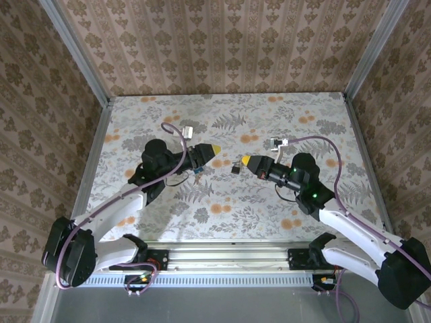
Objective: Unlock with the key
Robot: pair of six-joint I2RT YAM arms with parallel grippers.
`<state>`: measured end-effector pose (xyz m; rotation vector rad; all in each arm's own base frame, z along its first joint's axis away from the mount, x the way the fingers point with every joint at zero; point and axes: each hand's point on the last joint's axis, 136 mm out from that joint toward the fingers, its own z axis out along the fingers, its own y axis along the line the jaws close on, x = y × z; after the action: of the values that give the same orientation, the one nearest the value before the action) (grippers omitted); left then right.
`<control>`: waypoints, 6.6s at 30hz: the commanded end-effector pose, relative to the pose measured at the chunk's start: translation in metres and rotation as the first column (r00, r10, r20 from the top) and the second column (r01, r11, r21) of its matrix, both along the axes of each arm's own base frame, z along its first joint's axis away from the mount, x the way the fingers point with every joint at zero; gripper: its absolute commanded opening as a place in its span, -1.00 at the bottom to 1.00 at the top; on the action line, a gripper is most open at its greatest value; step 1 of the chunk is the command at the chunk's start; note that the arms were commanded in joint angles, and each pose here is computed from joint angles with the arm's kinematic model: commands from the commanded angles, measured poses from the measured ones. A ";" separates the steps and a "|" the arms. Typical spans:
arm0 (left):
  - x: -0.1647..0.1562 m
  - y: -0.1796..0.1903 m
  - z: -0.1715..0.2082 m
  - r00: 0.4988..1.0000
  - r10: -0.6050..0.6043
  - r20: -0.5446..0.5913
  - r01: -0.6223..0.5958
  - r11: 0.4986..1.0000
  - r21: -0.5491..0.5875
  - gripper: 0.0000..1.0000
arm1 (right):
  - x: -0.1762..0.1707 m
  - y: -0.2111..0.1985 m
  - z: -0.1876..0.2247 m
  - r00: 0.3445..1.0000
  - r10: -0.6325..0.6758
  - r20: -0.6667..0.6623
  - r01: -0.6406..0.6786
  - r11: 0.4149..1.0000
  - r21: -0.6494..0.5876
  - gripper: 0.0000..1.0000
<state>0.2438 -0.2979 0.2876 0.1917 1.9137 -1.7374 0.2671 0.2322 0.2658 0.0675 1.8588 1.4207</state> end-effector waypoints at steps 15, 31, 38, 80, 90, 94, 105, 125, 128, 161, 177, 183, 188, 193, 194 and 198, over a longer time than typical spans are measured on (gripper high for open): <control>-0.017 -0.041 0.038 0.991 -0.101 0.084 0.114 0.981 -0.157 0.14 | 0.008 0.004 0.034 0.994 -0.069 0.082 0.057 0.989 0.137 -1.00; -0.021 -0.049 0.039 0.987 -0.140 0.085 0.152 0.976 -0.159 -1.00 | 0.009 0.001 0.029 0.994 -0.088 0.069 0.078 0.987 0.138 -1.00; -0.019 -0.048 0.033 0.987 -0.143 0.076 0.148 0.986 -0.074 -1.00 | 0.005 -0.005 0.015 0.994 -0.100 0.046 0.098 0.995 0.035 -0.45; -0.048 -0.047 0.022 0.929 -0.370 0.019 0.362 0.918 0.162 -1.00 | -0.040 0.020 0.054 0.942 0.316 0.109 -0.319 0.948 0.006 -0.50; -0.048 -0.047 0.021 0.929 -0.369 0.015 0.362 0.917 0.168 -1.00 | -0.048 0.020 0.052 0.930 0.351 0.110 -0.350 0.936 -0.025 -0.55; -0.048 -0.047 0.021 0.928 -0.371 0.019 0.363 0.917 0.167 -1.00 | -0.049 0.020 0.052 0.929 0.351 0.114 -0.350 0.936 -0.033 -0.71; -0.048 -0.048 0.020 0.926 -0.377 0.017 0.369 0.915 0.164 -1.00 | -0.052 0.019 0.054 0.925 0.356 0.137 -0.353 0.935 -0.046 -1.00; -0.044 -0.045 0.026 0.938 -0.346 0.020 0.342 0.934 0.103 -0.42 | -0.038 0.012 0.041 0.962 0.246 0.120 -0.241 0.969 -0.054 -1.00; -0.045 -0.046 0.027 0.936 -0.351 0.025 0.347 0.933 0.095 -0.31 | -0.034 0.010 0.037 0.969 0.224 0.107 -0.218 0.974 -0.061 -1.00; 0.049 -0.034 -0.159 0.972 0.068 -0.223 0.143 0.582 0.800 0.22 | -0.036 -0.088 -0.069 0.973 -0.196 -0.120 0.154 0.943 -0.295 -1.00; 0.076 -0.060 -0.228 0.969 0.094 -0.227 0.191 0.297 0.936 0.22 | -0.037 -0.105 -0.120 0.931 -0.295 -0.216 0.220 0.924 -0.311 -1.00; 0.081 -0.061 -0.250 0.968 0.103 -0.228 0.204 0.204 0.957 0.23 | -0.037 -0.106 -0.123 0.929 -0.299 -0.218 0.224 0.923 -0.314 -1.00; 0.080 -0.067 -0.257 0.976 0.083 -0.203 0.189 0.159 0.969 0.22 | -0.037 -0.107 -0.125 0.926 -0.304 -0.222 0.227 0.921 -0.317 -1.00; 0.077 -0.063 -0.267 0.979 0.071 -0.192 0.186 0.084 0.979 0.01 | -0.036 -0.108 -0.127 0.923 -0.309 -0.228 0.231 0.921 -0.313 -1.00; 0.076 -0.063 -0.269 0.978 0.072 -0.196 0.190 0.079 0.979 -0.05 | -0.036 -0.108 -0.128 0.923 -0.309 -0.229 0.231 0.921 -0.313 -1.00; 0.073 -0.055 -0.274 0.976 0.078 -0.205 0.200 0.058 0.978 -0.20 | -0.037 -0.108 -0.130 0.921 -0.311 -0.234 0.231 0.921 -0.314 -1.00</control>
<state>0.3218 -0.3697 0.0245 0.5961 2.9489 -0.0999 0.2275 0.1274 0.1348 0.3646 2.1928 0.9867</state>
